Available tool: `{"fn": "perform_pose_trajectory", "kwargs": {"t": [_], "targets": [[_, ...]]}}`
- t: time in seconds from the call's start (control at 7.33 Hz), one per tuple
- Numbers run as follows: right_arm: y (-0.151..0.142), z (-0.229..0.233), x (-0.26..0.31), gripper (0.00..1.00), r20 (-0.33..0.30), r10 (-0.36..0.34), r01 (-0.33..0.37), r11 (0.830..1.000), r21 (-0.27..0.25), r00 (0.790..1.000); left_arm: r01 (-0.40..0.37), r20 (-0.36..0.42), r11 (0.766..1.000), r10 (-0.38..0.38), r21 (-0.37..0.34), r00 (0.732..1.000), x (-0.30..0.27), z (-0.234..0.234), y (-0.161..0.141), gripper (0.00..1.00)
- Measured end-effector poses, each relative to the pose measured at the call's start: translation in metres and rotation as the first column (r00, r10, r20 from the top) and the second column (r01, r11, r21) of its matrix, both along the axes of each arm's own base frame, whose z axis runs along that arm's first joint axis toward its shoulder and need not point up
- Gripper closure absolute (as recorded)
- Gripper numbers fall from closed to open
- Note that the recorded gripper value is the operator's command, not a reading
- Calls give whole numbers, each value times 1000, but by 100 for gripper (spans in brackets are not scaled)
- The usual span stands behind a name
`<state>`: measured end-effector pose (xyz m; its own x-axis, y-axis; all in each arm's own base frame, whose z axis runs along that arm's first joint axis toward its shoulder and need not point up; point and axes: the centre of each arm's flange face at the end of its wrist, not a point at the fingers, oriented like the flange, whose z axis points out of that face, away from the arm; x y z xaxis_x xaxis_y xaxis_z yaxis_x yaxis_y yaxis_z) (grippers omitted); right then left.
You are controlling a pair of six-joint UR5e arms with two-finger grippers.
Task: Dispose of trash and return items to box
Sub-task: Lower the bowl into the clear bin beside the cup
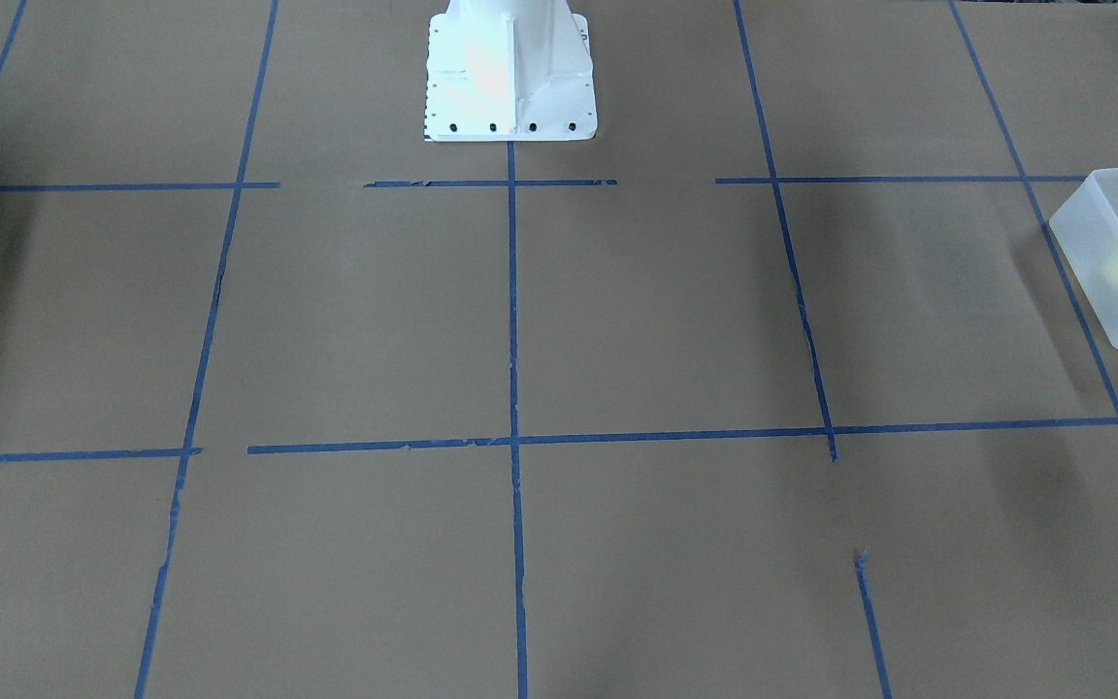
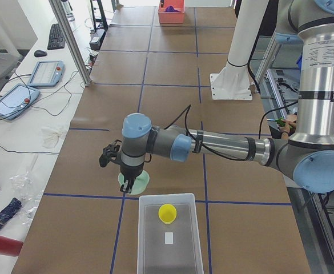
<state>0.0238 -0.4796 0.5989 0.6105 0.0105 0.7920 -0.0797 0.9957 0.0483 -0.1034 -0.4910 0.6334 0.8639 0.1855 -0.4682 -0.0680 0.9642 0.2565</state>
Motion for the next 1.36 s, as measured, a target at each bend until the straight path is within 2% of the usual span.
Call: {"fn": "perform_pose_trajectory", "kwargs": {"t": [0.27, 0.55, 0.68, 0.82, 0.95, 1.36], "targets": [[-2, -2, 0, 0, -1, 0, 0, 1000, 4, 1000, -14, 20, 1000, 14, 10, 1000, -36, 81, 47, 100], [-3, -2, 0, 0, -3, 0, 0, 1000, 7, 1000, -15, 28, 999, 14, 31, 1000, -35, 147, 110, 100], [-3, -2, 0, 0, -3, 0, 1, 1000, 7, 1000, -15, 30, 999, 14, 37, 999, -33, 164, 128, 100], [-3, -2, 0, 0, -3, 0, 0, 1000, 6, 1000, -16, 30, 999, 15, 38, 999, -32, 172, 135, 76], [-2, -1, 0, 0, -3, 0, 0, 1000, 4, 1000, -16, 31, 999, 14, 38, 999, -32, 174, 137, 1], [-3, -2, 0, 0, -3, 1, -1, 1000, 5, 1000, -13, 32, 999, 11, 50, 999, -33, 171, 135, 0]]}}
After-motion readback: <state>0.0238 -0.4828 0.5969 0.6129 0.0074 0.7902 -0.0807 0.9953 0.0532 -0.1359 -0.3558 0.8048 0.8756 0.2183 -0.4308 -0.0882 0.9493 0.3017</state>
